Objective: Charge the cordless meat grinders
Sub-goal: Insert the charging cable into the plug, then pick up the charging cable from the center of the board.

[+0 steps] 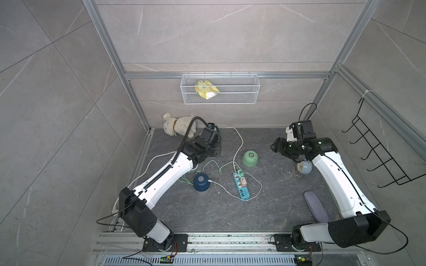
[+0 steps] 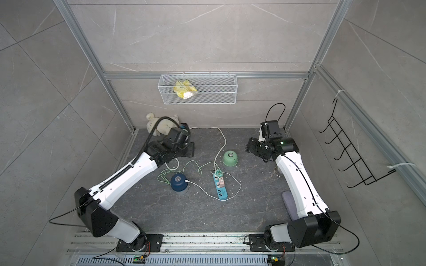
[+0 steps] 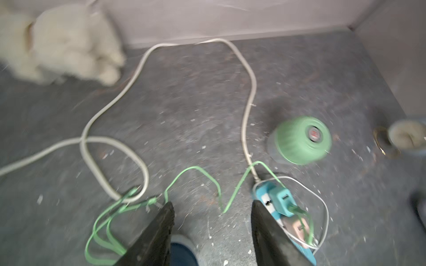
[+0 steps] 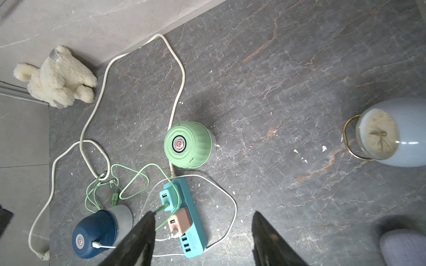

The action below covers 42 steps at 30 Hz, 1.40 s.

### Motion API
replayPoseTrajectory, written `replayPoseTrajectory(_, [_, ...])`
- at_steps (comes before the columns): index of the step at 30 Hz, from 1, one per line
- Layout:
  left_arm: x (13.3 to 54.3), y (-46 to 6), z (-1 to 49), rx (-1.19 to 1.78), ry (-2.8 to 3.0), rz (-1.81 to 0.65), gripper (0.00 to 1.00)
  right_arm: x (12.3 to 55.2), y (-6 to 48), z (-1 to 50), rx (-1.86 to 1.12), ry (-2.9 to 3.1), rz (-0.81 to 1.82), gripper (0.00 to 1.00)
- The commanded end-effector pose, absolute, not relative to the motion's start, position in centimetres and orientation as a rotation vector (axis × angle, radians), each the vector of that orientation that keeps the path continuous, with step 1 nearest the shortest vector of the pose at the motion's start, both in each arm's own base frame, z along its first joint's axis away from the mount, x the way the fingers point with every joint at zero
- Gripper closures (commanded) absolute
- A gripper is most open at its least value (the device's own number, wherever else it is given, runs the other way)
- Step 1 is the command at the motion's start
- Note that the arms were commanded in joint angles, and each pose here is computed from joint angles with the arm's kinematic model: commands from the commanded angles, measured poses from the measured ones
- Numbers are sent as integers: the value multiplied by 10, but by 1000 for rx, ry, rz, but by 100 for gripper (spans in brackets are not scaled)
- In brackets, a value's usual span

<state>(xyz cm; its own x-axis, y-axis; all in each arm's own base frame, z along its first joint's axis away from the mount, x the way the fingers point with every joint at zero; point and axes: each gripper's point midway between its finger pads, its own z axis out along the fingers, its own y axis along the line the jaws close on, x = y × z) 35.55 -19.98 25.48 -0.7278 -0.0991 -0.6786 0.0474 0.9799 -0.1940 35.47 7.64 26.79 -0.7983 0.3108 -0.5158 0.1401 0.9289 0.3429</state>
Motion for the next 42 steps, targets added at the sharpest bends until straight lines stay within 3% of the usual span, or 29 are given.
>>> replayPoseTrajectory(1, [307,-120,206,-734,2506,-181,45,361,80,268,270,2494,391,33])
replayPoseTrajectory(6, [262,-95,149,-914,2659,-204,43,363,86,256,265,2521,407,33])
replayPoseTrajectory(10, [256,-74,119,-942,2730,-139,41,363,90,253,256,2534,422,33])
replayPoseTrajectory(26, [325,-71,31,-999,2718,-336,41,352,84,265,255,2525,389,33])
replayPoseTrajectory(28, [326,-68,24,-1030,2716,-336,46,352,82,268,259,2520,379,33])
replayPoseTrajectory(39, [346,-61,27,-950,2681,-286,99,352,79,279,268,2487,368,33])
replayPoseTrajectory(42, [364,-54,65,-832,2579,-255,100,352,78,279,272,2483,365,33])
